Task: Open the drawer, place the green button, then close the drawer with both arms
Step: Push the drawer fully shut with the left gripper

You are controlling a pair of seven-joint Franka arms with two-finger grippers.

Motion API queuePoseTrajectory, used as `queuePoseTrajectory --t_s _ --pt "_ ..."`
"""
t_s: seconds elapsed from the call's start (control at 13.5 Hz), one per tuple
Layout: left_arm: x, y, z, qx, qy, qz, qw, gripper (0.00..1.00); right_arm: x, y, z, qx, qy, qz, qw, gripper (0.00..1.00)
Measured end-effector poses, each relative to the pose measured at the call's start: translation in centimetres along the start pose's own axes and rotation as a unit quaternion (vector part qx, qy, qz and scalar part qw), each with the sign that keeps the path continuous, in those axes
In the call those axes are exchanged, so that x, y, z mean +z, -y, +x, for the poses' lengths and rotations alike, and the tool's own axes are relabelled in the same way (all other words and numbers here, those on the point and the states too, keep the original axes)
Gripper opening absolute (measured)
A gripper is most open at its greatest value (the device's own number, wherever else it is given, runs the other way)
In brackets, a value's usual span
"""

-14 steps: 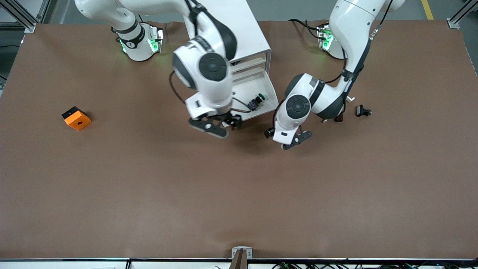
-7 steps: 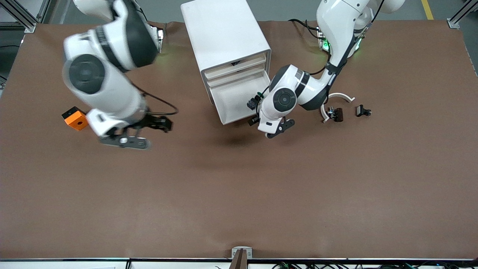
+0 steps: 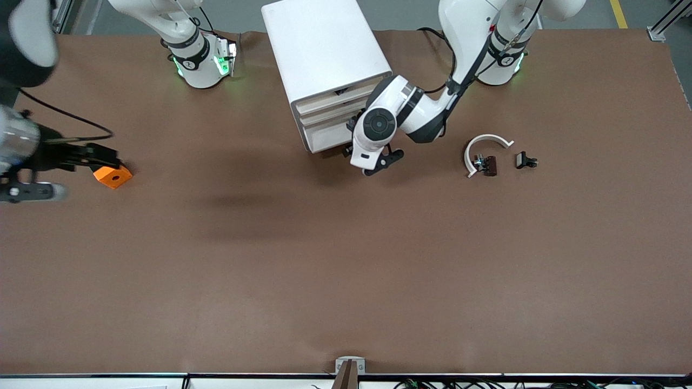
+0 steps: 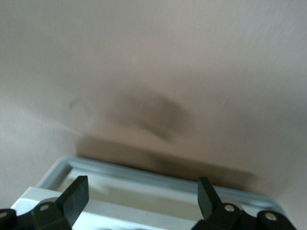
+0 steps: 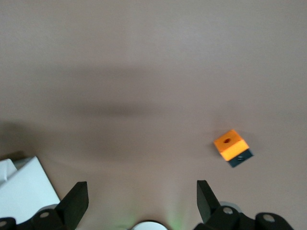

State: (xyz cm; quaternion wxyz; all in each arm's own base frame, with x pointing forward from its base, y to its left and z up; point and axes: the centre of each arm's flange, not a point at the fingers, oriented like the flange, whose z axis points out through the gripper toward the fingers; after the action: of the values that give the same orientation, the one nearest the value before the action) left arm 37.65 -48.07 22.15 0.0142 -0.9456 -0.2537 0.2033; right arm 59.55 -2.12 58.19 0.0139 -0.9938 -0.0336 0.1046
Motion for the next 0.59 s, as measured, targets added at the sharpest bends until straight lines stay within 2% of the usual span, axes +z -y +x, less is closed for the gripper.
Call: queuePoseTrajectory --t_s 0.3,0.59 --pt "1.8 0.4 -2.1 -0.014 0.032 0.008 0.999 1.00 0.3 -8.2 -1.8 0.025 0.013 0.018 0.999 1.00" --pt "1.6 0.5 -1.6 -0.034 0.041 0.004 0.999 1.00 0.6 -8.7 -2.0 0.028 0.019 0.022 0.999 1.00"
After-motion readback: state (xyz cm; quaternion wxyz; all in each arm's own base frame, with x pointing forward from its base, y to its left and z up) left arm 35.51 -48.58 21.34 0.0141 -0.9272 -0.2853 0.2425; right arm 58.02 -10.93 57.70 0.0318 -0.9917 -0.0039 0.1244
